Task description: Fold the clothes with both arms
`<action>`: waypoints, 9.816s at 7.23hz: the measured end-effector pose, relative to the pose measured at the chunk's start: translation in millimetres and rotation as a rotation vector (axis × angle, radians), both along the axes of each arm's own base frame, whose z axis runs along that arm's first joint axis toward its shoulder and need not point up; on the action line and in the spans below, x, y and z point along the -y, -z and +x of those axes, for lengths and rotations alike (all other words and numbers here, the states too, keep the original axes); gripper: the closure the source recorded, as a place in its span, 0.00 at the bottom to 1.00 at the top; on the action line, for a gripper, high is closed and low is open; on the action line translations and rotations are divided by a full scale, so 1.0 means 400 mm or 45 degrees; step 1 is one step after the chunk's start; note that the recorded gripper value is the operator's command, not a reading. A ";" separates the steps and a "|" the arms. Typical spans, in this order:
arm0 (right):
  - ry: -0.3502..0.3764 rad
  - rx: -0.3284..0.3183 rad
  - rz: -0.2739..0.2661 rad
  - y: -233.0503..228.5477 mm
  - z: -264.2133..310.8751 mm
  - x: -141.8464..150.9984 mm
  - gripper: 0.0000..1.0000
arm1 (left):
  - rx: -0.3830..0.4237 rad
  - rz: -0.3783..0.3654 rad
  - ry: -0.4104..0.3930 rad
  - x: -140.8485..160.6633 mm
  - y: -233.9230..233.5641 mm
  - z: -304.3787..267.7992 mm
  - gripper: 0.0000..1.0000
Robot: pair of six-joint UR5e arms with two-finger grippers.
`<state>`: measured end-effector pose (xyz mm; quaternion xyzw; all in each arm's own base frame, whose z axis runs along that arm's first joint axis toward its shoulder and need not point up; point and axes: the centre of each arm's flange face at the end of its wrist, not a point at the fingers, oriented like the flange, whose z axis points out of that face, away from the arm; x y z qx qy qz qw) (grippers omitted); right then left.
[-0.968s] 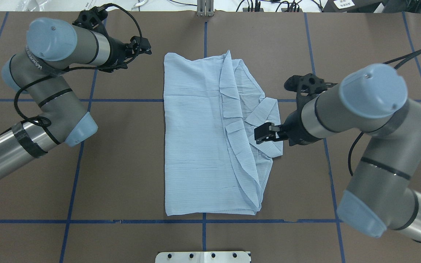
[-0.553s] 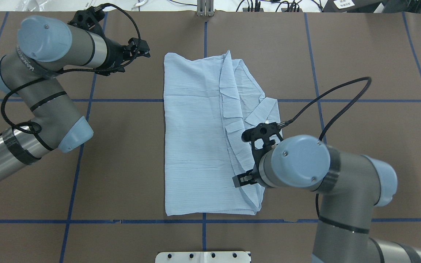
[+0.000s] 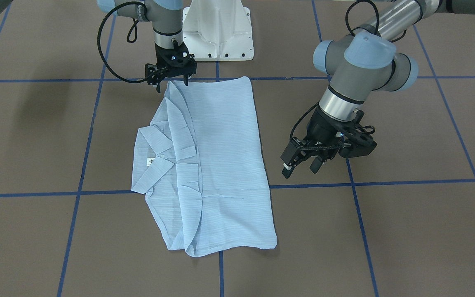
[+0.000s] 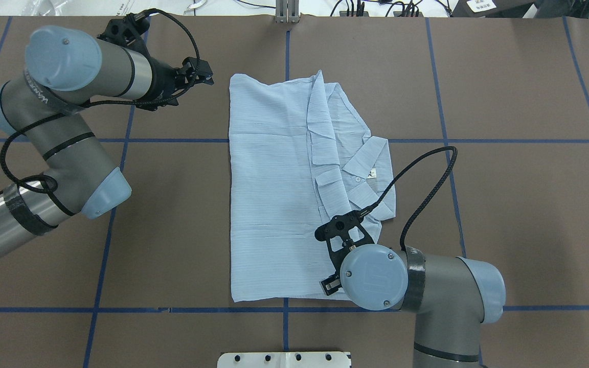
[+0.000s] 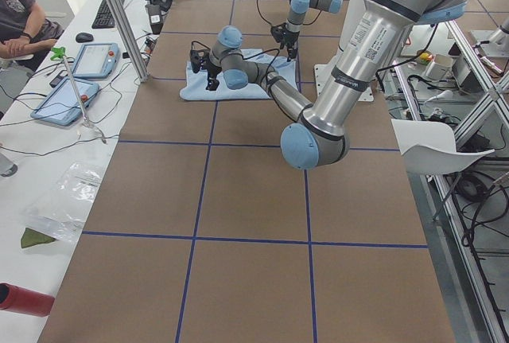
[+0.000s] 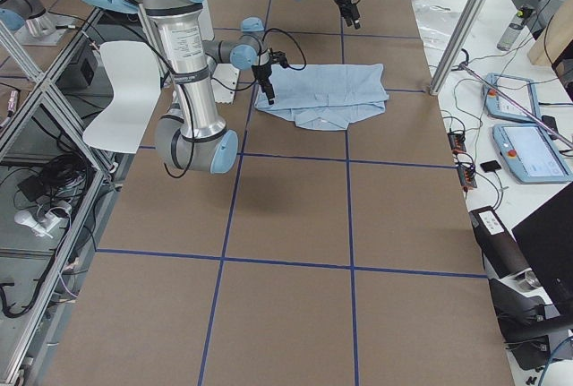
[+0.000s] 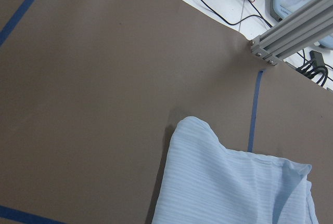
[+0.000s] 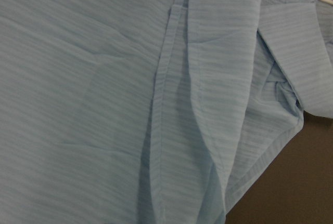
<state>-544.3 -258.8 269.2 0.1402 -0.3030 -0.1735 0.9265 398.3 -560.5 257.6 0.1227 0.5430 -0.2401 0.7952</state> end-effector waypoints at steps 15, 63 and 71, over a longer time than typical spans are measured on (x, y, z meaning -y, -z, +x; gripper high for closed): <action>0.015 -0.097 0.031 -0.077 -0.015 0.067 0.00 | 0.004 -0.003 -0.038 -0.025 -0.012 0.059 0.00; -0.136 0.278 -0.273 -0.032 0.393 0.350 0.00 | 0.143 -0.539 -0.355 -0.797 0.004 0.457 0.32; -0.135 0.275 -0.278 -0.036 0.395 0.350 0.00 | 0.141 -0.536 -0.348 -0.789 0.003 0.446 0.60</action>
